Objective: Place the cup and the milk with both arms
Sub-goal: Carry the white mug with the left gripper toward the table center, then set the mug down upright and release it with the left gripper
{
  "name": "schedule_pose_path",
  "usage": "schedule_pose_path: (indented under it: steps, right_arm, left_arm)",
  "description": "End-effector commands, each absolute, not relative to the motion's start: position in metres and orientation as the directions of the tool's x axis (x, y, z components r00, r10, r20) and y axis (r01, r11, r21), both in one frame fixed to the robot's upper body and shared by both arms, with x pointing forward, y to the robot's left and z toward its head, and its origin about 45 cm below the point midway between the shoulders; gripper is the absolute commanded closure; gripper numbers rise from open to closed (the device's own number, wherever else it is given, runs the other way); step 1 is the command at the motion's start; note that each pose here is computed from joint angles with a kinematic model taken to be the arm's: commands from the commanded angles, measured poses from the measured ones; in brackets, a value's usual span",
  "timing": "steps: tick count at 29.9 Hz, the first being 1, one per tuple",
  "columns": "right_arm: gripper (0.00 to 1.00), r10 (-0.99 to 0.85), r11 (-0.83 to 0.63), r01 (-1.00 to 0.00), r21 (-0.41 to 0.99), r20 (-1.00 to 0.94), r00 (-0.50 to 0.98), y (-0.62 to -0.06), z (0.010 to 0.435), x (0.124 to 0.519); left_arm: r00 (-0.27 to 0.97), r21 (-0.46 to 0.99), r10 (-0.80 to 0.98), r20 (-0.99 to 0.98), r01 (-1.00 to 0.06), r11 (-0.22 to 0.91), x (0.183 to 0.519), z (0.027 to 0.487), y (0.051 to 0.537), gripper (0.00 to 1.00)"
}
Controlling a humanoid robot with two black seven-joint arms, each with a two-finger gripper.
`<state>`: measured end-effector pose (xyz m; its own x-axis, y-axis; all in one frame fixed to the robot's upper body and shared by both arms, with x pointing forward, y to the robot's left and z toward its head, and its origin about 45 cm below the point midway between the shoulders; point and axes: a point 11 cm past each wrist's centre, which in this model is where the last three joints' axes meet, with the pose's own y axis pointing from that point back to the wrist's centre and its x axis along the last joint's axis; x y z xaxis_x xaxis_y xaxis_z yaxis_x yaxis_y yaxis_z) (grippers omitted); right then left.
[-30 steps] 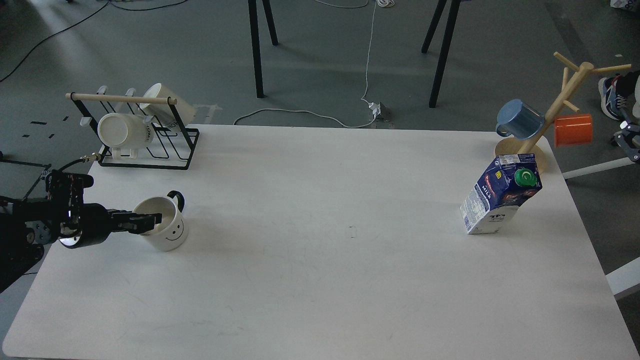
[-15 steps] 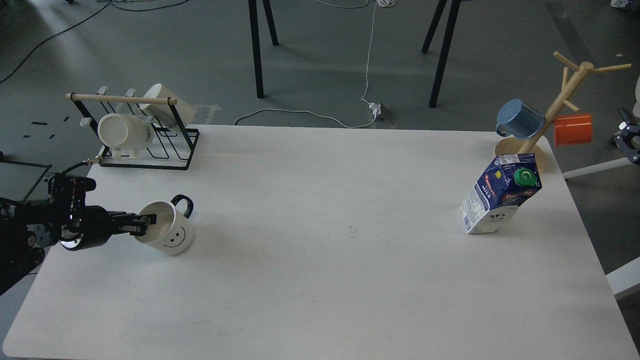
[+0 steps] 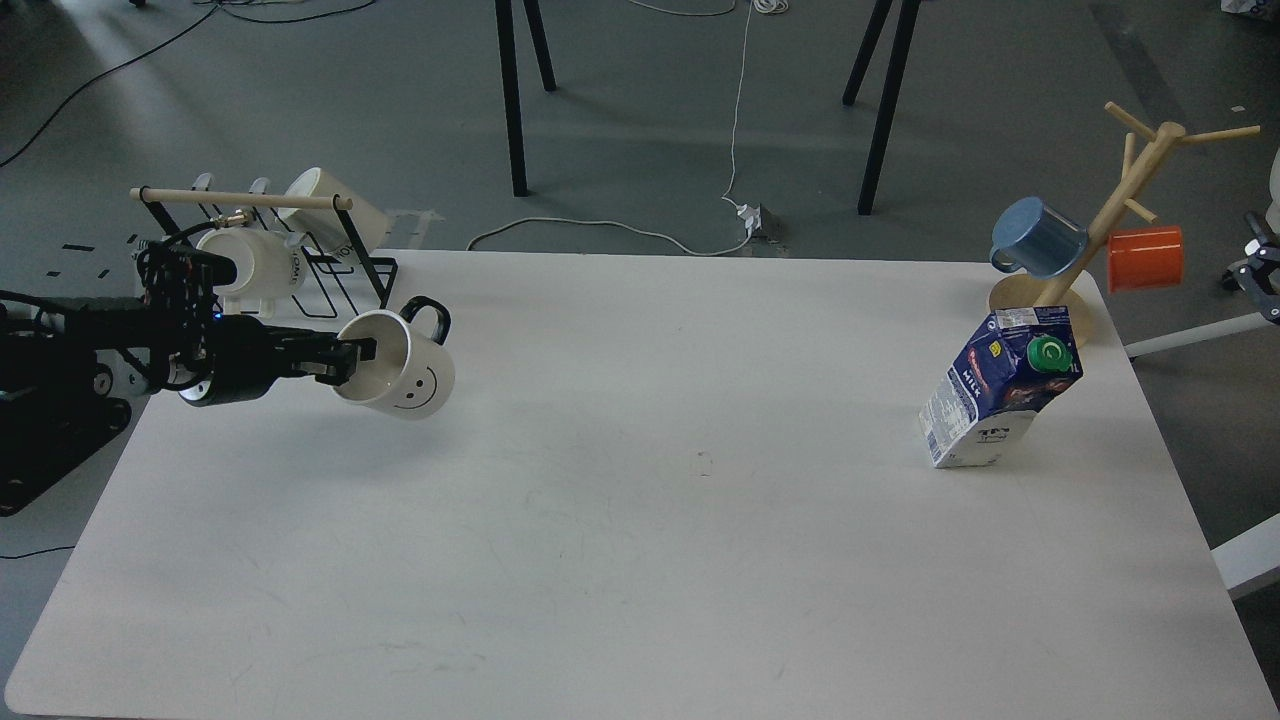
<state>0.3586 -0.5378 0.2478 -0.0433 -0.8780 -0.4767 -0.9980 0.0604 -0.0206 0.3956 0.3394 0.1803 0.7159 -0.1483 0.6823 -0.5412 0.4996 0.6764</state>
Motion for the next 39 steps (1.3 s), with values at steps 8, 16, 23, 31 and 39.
schedule_pose_path:
  steps: [8, 16, 23, 31, 39]
  right_arm:
    - [0.01, -0.881, 0.085, -0.996, -0.021, -0.469, -0.065, -0.545, 0.249, 0.359]
    - [0.01, -0.882, 0.083, -0.996, -0.028, -0.468, -0.060, -0.545, 0.251, 0.361]
    - [0.01, -0.882, 0.085, -0.996, -0.028, -0.467, -0.063, -0.545, 0.251, 0.361]
    - [0.01, -0.882, 0.084, -0.996, -0.026, -0.468, -0.062, -0.545, 0.251, 0.361]
    - [0.01, -0.882, 0.082, -0.996, -0.021, -0.467, -0.063, -0.544, 0.249, 0.360]
  left_arm:
    - [0.649, 0.698, -0.406, 0.643, -0.279, 0.660, 0.400, 0.195, 0.180, 0.98]
    - [0.580, 0.742, -0.553, 0.598, -0.140, 0.655, 0.377, 0.159, 0.099, 0.98]
    - [0.555, 0.805, -0.641, 0.530, -0.092, 0.586, 0.361, 0.119, 0.079, 0.98]
    - [0.557, 0.804, -0.638, 0.532, -0.095, 0.587, 0.360, 0.114, 0.075, 0.92]
    - [0.560, 0.806, -0.638, 0.528, -0.093, 0.585, 0.360, 0.114, 0.076, 0.82]
